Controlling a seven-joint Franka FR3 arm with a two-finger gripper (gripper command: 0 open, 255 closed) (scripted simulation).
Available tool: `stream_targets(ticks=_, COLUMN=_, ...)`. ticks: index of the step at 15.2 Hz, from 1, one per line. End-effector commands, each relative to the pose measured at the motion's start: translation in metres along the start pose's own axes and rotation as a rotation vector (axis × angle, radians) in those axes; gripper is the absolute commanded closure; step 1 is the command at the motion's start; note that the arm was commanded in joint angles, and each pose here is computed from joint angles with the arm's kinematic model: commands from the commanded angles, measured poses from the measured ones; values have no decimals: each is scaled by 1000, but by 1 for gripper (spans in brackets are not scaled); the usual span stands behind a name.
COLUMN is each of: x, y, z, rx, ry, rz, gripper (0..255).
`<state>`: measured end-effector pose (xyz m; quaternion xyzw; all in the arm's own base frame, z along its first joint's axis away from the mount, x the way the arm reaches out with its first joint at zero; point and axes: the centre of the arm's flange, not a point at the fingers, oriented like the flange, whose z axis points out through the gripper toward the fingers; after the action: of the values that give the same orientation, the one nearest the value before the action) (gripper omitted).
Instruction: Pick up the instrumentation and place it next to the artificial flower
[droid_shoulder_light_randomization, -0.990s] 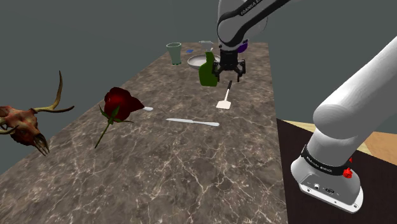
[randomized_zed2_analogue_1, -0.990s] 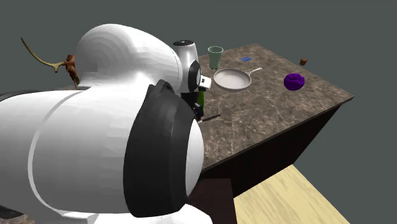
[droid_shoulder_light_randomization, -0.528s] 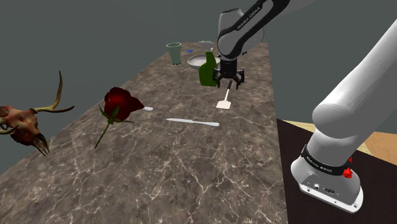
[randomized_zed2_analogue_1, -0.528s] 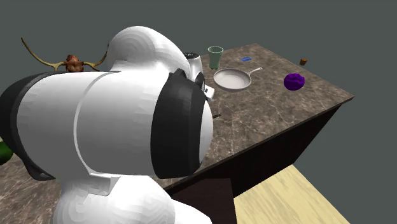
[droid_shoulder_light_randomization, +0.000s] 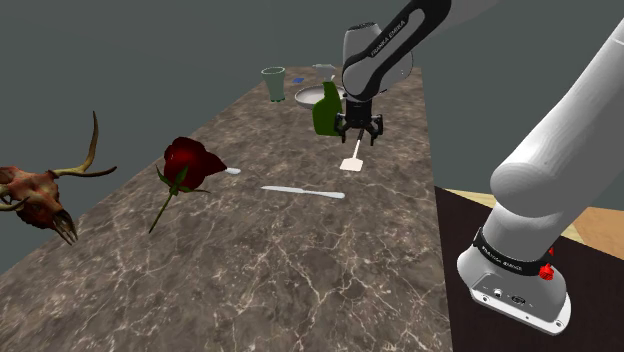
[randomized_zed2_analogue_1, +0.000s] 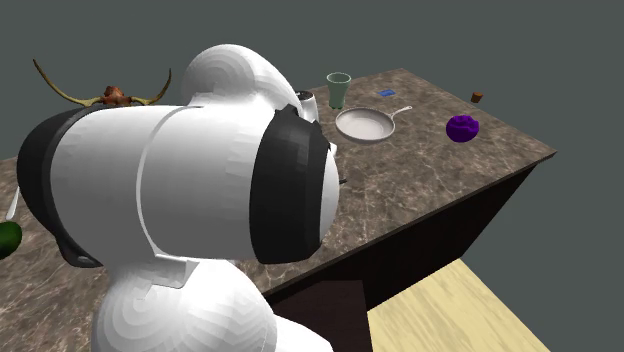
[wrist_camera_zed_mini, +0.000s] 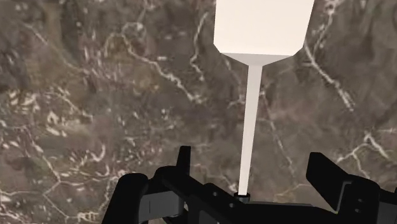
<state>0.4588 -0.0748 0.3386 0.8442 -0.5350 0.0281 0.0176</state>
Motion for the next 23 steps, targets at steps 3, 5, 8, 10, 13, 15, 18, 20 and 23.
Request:
stream_targets(ticks=3, x=0, y=0, z=0, rx=0, ry=0, rz=0, gripper=255)
stream_targets(ticks=5, x=0, y=0, z=0, rx=0, ry=0, rz=0, gripper=255)
stream_targets(ticks=8, x=0, y=0, z=0, rx=0, ry=0, rz=0, gripper=255)
stream_targets(ticks=10, x=0, y=0, z=0, rx=0, ry=0, rz=0, gripper=255)
stream_targets(ticks=13, x=0, y=0, z=-5, rx=0, ry=0, rz=0, gripper=255)
stream_targets(ticks=15, x=1, y=0, z=-16, rx=0, ry=0, rz=0, gripper=255)
stream_targets(ticks=18, x=2, y=0, z=-32, rx=0, ry=0, rz=0, gripper=255)
stream_targets(ticks=20, x=3, y=0, z=-42, rx=0, ry=0, rz=0, gripper=255)
stream_targets(ticks=23, x=4, y=0, z=-58, rx=0, ry=0, rz=0, gripper=255)
